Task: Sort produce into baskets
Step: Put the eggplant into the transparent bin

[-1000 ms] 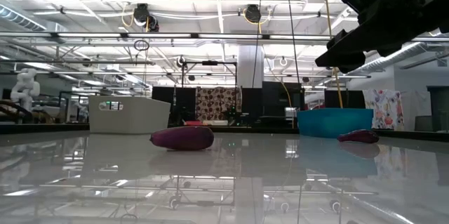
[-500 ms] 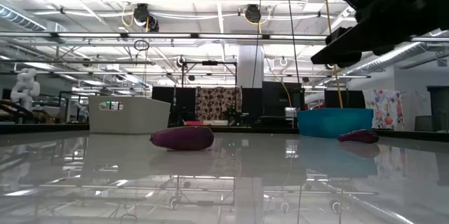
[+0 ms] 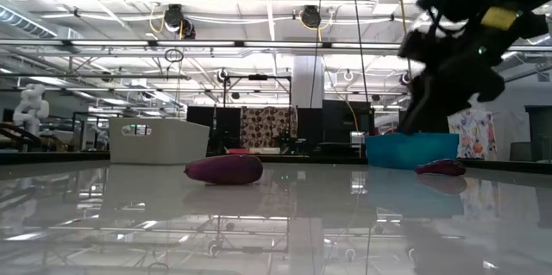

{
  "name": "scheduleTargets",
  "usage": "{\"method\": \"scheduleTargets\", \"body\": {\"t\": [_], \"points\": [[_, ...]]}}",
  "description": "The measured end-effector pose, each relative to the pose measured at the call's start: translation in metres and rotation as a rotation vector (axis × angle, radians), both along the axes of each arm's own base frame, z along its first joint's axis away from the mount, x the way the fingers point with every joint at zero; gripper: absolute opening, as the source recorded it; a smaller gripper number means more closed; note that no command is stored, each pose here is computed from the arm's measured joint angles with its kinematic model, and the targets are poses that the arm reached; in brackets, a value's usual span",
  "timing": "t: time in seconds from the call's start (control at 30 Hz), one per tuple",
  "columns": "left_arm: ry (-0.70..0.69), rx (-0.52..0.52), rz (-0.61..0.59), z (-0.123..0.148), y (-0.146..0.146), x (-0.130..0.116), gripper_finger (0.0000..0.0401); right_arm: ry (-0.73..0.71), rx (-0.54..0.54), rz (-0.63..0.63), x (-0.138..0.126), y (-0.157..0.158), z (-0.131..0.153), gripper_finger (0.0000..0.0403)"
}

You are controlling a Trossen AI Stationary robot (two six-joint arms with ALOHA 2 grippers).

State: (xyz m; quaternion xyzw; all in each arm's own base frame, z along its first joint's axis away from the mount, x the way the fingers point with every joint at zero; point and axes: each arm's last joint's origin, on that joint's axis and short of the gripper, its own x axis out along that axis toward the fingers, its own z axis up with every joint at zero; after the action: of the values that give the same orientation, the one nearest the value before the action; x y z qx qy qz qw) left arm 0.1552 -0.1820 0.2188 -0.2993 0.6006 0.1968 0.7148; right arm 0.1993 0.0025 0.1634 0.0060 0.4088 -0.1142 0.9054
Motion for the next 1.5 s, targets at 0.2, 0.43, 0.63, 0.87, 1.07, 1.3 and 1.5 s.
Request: {"method": "scheduleTargets", "body": {"t": [0.2, 0.43, 0.63, 0.87, 1.07, 1.3, 1.5], "points": [[-0.174, 0.128, -0.025, 0.002, 0.002, 0.006, 0.0192, 0.112, 0.082, -0.160, -0.011, -0.009, -0.008, 0.0222], [-0.283, 0.289, -0.144, 0.004, 0.008, 0.013, 0.0192, 0.162, 0.161, -0.232, -0.018, -0.007, -0.021, 0.0214], [-0.341, 0.425, -0.212, 0.005, 0.015, 0.019, 0.0192, 0.215, 0.180, -0.266, -0.020, -0.007, -0.033, 0.0202], [-0.328, 0.447, -0.224, 0.005, 0.020, 0.024, 0.0192, 0.225, 0.201, -0.258, -0.017, -0.006, -0.036, 0.0127], [-0.329, 0.451, -0.223, 0.005, 0.021, 0.024, 0.0192, 0.197, 0.238, -0.206, -0.011, -0.004, -0.032, 0.0031], [-0.353, 0.508, -0.248, 0.006, 0.022, 0.026, 0.0192, -0.118, 0.324, 0.074, 0.023, 0.017, -0.004, 0.0015], [-0.337, 0.562, -0.211, 0.008, 0.034, 0.031, 0.0192, -0.358, 0.270, 0.286, 0.055, 0.044, 0.017, 0.0033]]}}
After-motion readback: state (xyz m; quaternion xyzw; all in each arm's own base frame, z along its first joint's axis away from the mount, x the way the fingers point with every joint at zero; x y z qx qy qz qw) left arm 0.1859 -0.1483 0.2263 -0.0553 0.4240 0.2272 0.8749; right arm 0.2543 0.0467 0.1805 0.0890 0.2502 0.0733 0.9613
